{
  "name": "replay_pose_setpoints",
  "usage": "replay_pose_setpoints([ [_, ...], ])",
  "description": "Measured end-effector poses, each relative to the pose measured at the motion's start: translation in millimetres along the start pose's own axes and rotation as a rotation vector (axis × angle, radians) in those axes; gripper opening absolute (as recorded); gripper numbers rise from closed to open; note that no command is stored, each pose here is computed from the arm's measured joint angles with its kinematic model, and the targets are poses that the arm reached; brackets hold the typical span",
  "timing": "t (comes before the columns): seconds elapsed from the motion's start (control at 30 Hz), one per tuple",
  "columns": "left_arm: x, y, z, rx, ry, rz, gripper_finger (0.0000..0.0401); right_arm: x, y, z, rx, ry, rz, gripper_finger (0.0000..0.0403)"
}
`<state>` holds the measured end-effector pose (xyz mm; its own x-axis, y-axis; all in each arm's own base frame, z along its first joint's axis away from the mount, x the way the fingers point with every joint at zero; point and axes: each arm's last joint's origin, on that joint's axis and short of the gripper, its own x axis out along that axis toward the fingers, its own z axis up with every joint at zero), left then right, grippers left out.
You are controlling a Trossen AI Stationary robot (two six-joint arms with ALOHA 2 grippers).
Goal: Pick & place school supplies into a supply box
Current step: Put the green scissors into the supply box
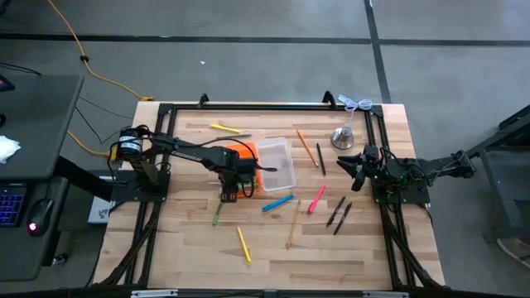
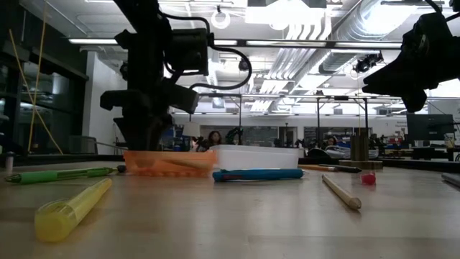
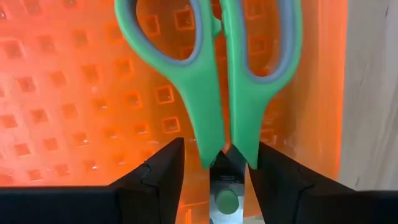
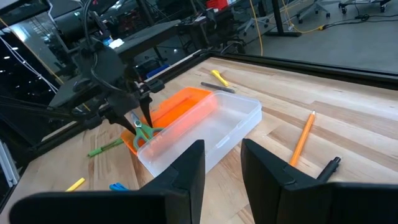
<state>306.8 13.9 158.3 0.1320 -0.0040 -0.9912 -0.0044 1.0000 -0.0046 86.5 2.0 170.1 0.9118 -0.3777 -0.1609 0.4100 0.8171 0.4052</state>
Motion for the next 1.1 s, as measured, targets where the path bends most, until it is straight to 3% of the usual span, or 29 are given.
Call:
replay_pose_setpoints([
  [0.3,-16,2,16,0.012,-0.065,0.040,0.0121,0,0,0,0.000,0.000,0.000,0.0083],
  [0.57,-31,3,21,0.013,-0.036,0.085,0.0145,0,0,0,0.000,0.000,0.001,0.0083],
  [1.1,-81,5,40,-0.048,-0.056,0.135,0.0141,0,0,0,0.000,0.001,0.002,0.0083],
])
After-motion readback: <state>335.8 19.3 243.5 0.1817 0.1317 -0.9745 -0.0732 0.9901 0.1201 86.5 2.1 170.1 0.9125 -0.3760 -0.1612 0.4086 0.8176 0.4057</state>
